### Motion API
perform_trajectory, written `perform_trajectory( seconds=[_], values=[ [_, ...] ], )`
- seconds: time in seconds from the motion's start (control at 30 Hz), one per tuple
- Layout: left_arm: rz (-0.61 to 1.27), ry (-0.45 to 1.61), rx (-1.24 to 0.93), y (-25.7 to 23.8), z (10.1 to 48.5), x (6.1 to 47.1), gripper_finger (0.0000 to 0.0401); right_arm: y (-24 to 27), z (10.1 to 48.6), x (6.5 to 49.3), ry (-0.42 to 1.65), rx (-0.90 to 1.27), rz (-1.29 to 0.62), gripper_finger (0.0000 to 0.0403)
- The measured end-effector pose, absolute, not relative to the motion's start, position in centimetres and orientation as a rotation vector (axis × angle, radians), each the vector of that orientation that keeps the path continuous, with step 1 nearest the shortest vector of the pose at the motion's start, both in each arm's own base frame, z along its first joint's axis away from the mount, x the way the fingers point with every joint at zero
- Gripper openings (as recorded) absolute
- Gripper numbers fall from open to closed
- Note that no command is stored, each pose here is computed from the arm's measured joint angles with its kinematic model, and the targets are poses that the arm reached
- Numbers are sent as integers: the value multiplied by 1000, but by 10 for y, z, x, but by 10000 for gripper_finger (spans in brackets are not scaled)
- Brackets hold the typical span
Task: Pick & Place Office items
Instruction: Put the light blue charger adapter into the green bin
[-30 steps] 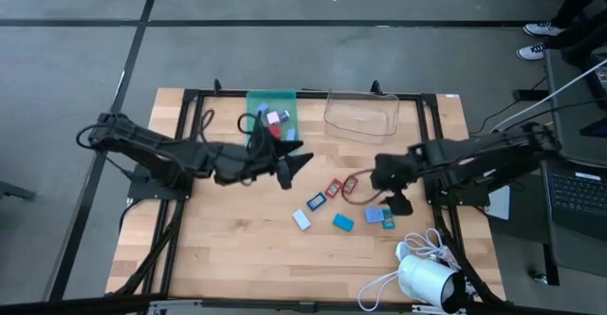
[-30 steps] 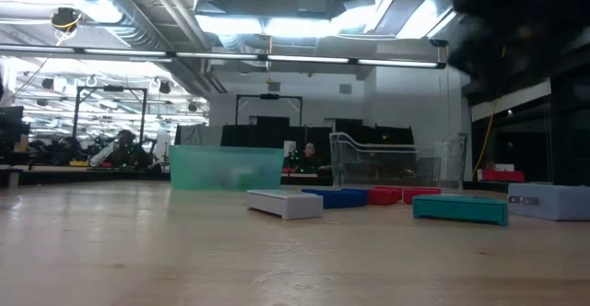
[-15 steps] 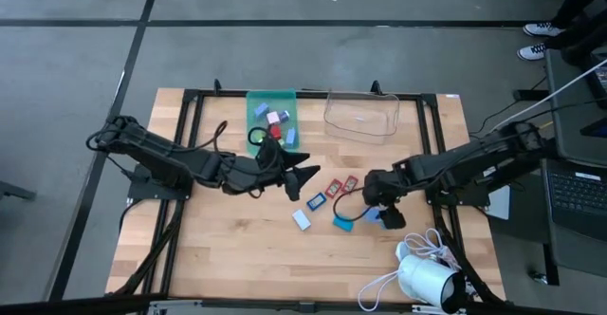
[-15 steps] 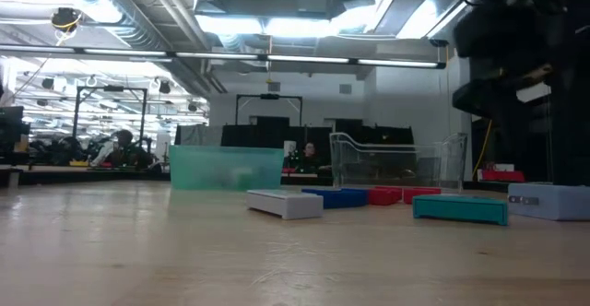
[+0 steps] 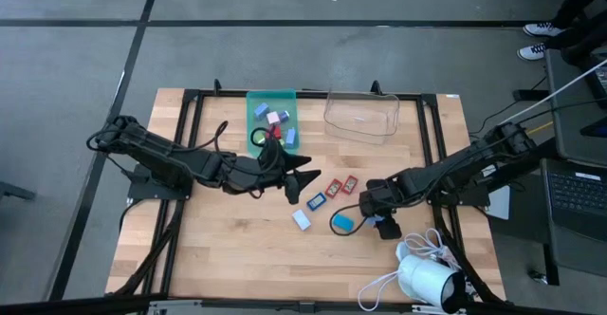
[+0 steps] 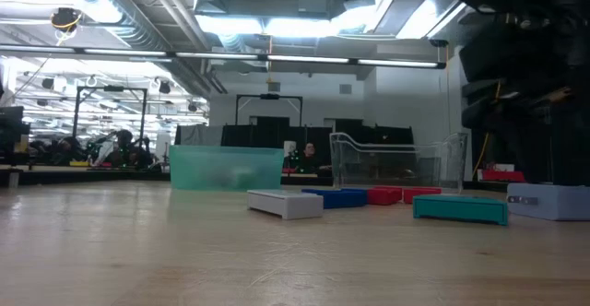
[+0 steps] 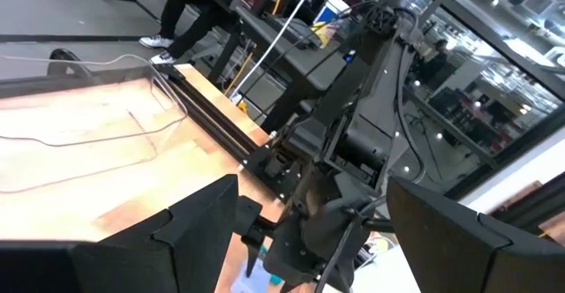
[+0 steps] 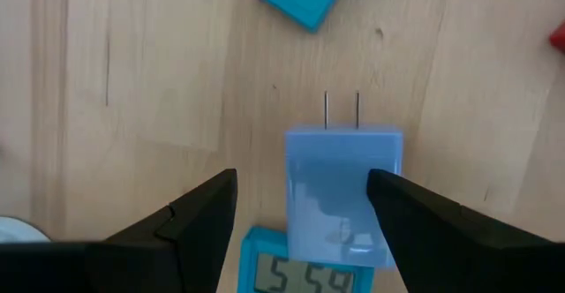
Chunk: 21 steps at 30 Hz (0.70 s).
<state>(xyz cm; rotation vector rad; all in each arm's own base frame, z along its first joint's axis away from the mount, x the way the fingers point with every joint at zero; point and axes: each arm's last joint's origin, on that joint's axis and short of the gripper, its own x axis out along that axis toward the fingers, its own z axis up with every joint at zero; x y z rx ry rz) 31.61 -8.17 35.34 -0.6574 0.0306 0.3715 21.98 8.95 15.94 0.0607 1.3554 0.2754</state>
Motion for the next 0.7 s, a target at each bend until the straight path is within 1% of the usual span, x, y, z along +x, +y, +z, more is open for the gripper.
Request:
perform_trajectory(
  seconds=[0.2, 0.43, 0.7],
  values=[
    [370, 30, -658, -82, 354, 316, 283, 87, 163, 219, 1358, 71, 262, 267],
    [369, 25, -659, -82, 354, 316, 283, 88, 178, 224, 1344, 47, 251, 267],
    [369, 25, -659, -82, 354, 316, 283, 86, 176, 222, 1356, 26, 246, 267]
  ],
)
